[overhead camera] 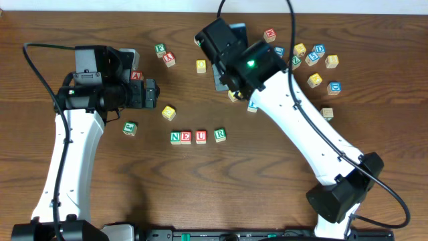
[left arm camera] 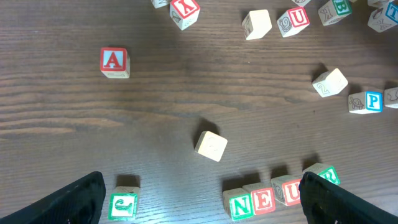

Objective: Spell out NEURIPS
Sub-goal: 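Lift the I block and carry it toward the NEUR row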

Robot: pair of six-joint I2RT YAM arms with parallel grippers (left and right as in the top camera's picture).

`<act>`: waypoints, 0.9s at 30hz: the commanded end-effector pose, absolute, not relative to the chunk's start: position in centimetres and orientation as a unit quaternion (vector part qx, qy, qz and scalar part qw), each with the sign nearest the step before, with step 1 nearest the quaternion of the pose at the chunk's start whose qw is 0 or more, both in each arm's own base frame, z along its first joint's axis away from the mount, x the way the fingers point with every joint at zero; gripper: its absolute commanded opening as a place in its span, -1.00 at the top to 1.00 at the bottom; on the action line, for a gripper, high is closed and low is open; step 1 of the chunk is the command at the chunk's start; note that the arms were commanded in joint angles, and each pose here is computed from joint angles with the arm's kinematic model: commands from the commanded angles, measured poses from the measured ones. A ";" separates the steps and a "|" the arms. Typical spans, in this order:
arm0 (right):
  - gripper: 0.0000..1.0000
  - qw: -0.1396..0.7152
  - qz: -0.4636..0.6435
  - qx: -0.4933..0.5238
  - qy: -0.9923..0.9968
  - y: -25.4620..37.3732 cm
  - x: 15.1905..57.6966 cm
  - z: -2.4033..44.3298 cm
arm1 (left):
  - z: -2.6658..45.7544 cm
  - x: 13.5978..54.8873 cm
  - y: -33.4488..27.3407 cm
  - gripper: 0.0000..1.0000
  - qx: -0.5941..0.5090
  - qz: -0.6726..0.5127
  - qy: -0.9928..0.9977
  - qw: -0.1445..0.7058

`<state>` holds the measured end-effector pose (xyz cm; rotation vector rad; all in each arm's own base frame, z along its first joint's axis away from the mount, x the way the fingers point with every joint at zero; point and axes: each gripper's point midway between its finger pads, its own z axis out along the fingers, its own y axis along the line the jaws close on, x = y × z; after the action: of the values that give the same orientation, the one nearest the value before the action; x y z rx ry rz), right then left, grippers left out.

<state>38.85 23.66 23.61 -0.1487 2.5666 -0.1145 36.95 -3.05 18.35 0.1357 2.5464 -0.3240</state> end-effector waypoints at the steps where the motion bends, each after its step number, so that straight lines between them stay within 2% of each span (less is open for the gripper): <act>1: 0.97 0.275 -0.062 -0.043 0.958 22.8 38.5 22.3 | 19.2 37.4 -3.2 -0.96 0.063 -0.124 0.946 0.293; 21: 0.98 0.239 0.055 -0.062 0.968 22.5 31.9 14.9 | 19.2 37.4 -3.2 -0.96 0.063 -0.124 0.946 0.293; 27: 0.88 0.217 0.070 -0.066 0.971 22.7 31.0 12.0 | 19.2 37.4 -3.2 -0.96 0.063 -0.124 0.946 0.293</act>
<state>31.71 22.35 12.91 -0.1864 2.6608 0.1484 36.94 -3.06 18.35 0.1358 2.5467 -0.3246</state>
